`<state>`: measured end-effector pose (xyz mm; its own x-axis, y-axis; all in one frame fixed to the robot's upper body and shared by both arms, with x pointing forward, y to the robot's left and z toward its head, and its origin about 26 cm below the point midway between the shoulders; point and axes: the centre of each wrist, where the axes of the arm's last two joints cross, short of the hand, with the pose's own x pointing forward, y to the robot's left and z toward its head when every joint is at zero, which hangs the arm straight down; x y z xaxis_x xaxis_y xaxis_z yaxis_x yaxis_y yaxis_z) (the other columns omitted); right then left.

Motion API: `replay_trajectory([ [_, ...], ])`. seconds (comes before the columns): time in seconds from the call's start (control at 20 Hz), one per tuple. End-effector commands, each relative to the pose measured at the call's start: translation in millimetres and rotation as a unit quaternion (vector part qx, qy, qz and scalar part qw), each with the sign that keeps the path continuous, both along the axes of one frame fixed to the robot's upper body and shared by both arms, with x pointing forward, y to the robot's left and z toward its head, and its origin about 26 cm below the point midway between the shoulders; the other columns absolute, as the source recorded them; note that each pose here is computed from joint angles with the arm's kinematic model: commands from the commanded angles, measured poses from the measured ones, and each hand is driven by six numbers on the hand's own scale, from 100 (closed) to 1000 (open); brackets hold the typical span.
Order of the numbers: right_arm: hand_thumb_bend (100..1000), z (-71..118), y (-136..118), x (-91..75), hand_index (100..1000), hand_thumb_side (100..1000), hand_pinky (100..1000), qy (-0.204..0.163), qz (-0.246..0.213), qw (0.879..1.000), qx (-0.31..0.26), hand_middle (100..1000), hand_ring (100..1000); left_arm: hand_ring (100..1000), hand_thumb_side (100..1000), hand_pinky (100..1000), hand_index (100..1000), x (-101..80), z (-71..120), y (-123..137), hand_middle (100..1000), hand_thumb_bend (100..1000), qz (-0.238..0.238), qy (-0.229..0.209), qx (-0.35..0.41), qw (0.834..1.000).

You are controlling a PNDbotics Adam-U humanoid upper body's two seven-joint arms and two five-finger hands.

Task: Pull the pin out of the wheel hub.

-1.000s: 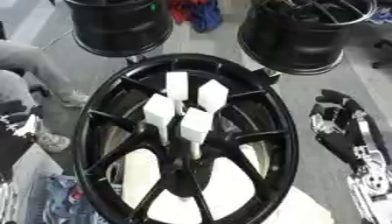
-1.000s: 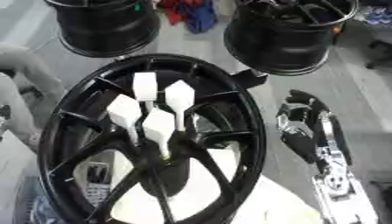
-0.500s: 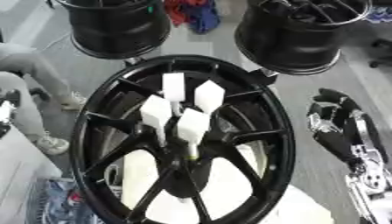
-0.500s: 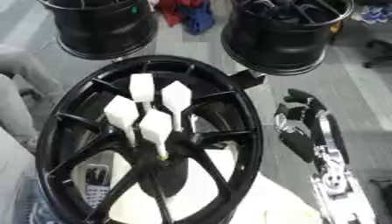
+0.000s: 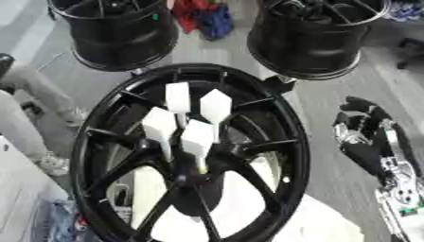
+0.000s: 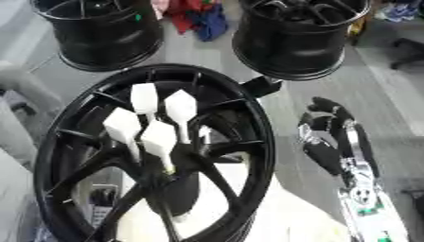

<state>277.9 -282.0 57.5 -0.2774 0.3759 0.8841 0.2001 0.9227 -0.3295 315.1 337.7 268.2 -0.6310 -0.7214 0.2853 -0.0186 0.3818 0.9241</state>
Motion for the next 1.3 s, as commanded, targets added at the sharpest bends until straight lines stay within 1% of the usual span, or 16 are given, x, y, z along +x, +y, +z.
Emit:
replay_trajectory([
  [0.05, 100, 5.0, -5, 0.7, 809, 254, 674, -0.005, 0.006, 1.000, -0.019, 698, 600, 731, 338, 748, 823, -0.7, 16.6, -19, 757, 371, -0.062, 0.042, 0.141, 0.987],
  [0.1, 100, 4.7, -5, 0.5, 809, 254, 674, -0.004, 0.007, 1.000, -0.020, 698, 600, 737, 311, 760, 828, 1.9, 17.3, -27, 764, 360, -0.083, 0.059, 0.170, 0.980],
  [0.25, 100, 3.7, -6, -0.3, 809, 254, 674, 0.000, 0.009, 1.000, -0.024, 697, 600, 731, 270, 766, 829, 11.6, 18.8, -52, 766, 349, -0.151, 0.104, 0.244, 0.952],
  [0.4, 100, 2.6, -7, -1.1, 809, 254, 674, 0.002, 0.009, 1.000, -0.026, 697, 600, 719, 228, 766, 828, 20.2, 20.9, -74, 765, 346, -0.203, 0.133, 0.292, 0.925],
  [0.5, 100, 1.9, -7, -1.5, 809, 254, 674, 0.004, 0.009, 1.000, -0.027, 697, 600, 721, 218, 767, 830, 24.9, 21.7, -88, 766, 354, -0.229, 0.140, 0.307, 0.913],
  [0.6, 100, 1.8, -7, -1.4, 809, 254, 674, 0.004, 0.010, 1.000, -0.027, 697, 600, 717, 186, 764, 828, 29.7, 18.8, -100, 763, 329, -0.247, 0.140, 0.314, 0.906],
  [0.75, 100, 1.7, -7, -1.2, 809, 255, 674, 0.004, 0.012, 1.000, -0.028, 697, 600, 711, 159, 757, 828, 38.5, 6.4, -113, 758, 305, -0.263, 0.151, 0.324, 0.896],
  [0.85, 100, 1.7, -6, -1.0, 809, 255, 674, 0.004, 0.014, 1.000, -0.028, 697, 600, 715, 157, 757, 836, 44.7, -2.3, -119, 762, 304, -0.267, 0.159, 0.328, 0.892],
  [1.05, 100, 1.9, -6, -0.7, 809, 255, 674, 0.004, 0.016, 0.999, -0.027, 697, 600, 751, 174, 780, 861, 57.0, -15.6, -124, 800, 317, -0.261, 0.171, 0.337, 0.888],
  [1.2, 100, 2.2, -5, -0.5, 809, 255, 675, 0.003, 0.017, 0.999, -0.027, 697, 599, 773, 172, 803, 876, 62.6, -19.0, -126, 828, 302, -0.253, 0.167, 0.347, 0.888],
  [1.3, 100, 2.0, -5, -0.6, 808, 255, 675, 0.004, 0.017, 1.000, -0.026, 696, 599, 778, 182, 808, 882, 65.3, -20.1, -126, 835, 319, -0.247, 0.165, 0.350, 0.888],
])
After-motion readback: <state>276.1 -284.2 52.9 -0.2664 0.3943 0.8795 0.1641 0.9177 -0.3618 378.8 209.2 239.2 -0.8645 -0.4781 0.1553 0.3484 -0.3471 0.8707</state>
